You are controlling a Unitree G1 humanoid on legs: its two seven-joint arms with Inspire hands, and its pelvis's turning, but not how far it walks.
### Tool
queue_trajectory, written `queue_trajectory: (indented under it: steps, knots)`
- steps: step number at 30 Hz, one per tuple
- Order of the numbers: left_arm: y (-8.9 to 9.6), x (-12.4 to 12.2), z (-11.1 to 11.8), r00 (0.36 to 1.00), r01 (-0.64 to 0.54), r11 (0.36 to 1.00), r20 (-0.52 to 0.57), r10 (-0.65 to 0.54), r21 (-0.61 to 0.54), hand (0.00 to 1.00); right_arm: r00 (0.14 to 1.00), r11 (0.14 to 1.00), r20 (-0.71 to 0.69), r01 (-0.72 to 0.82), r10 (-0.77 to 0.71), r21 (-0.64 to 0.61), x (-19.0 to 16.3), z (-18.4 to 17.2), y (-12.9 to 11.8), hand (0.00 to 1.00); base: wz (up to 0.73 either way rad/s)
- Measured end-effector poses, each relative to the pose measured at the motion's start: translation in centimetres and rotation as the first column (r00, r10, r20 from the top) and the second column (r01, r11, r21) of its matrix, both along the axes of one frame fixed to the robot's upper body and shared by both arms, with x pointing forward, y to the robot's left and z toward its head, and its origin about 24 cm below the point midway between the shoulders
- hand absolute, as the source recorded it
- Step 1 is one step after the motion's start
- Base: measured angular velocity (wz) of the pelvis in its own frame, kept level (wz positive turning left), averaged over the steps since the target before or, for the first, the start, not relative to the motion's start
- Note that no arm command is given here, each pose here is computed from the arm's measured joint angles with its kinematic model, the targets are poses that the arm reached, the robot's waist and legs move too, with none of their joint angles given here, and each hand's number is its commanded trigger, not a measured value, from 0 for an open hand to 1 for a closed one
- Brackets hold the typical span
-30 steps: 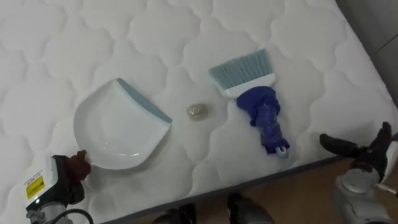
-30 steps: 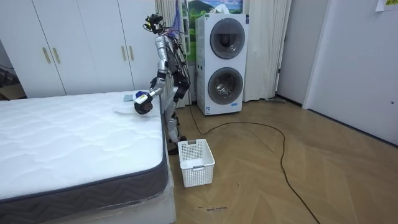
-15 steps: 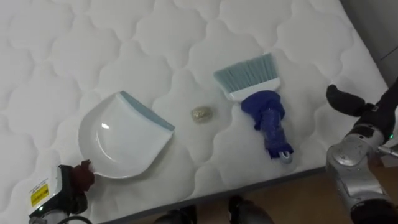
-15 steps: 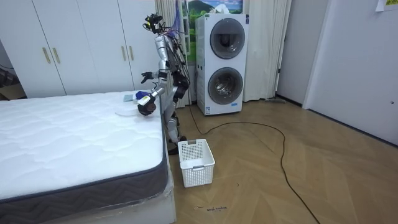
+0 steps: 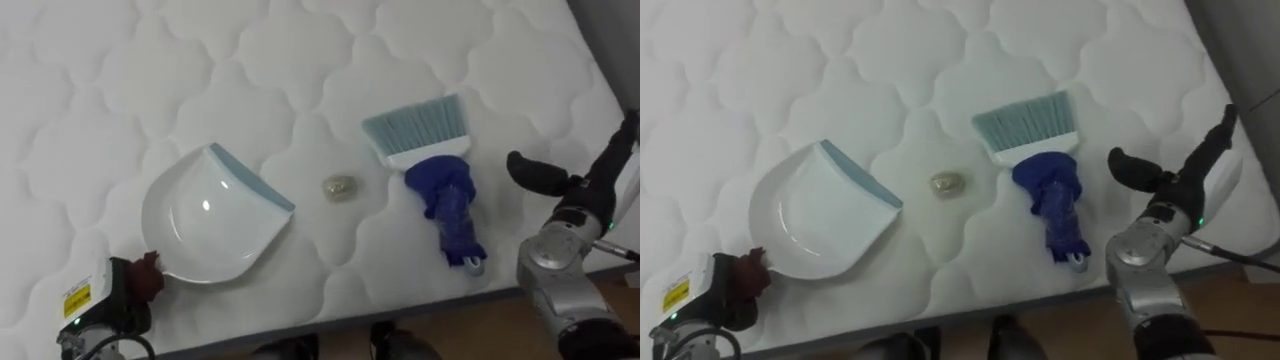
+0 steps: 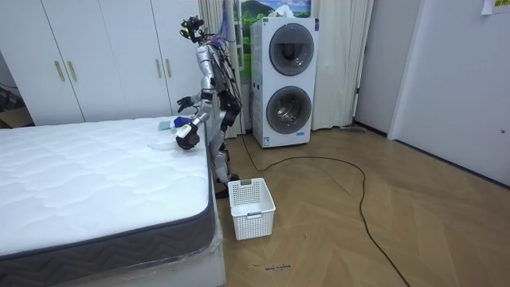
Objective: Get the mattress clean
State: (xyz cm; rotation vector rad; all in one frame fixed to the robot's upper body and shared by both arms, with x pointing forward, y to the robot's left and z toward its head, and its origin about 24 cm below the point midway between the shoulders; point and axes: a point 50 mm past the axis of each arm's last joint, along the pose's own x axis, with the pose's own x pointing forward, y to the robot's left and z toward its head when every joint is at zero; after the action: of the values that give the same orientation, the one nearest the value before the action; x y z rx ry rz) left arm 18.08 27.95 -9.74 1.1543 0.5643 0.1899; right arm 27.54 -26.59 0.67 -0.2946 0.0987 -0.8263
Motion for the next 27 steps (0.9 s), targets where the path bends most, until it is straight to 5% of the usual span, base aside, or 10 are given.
queue_trajectory:
  steps: [27]
  knots:
    - [-2.9, 0.5, -1.0, 0.999, 0.022, 0.998, -0.038, -0.024, -0.060, 1.00, 0.987, 0.983, 0.039, -0.156, 0.153, 0.091, 2.6, 0.5, 5.0, 0.00, 0.01]
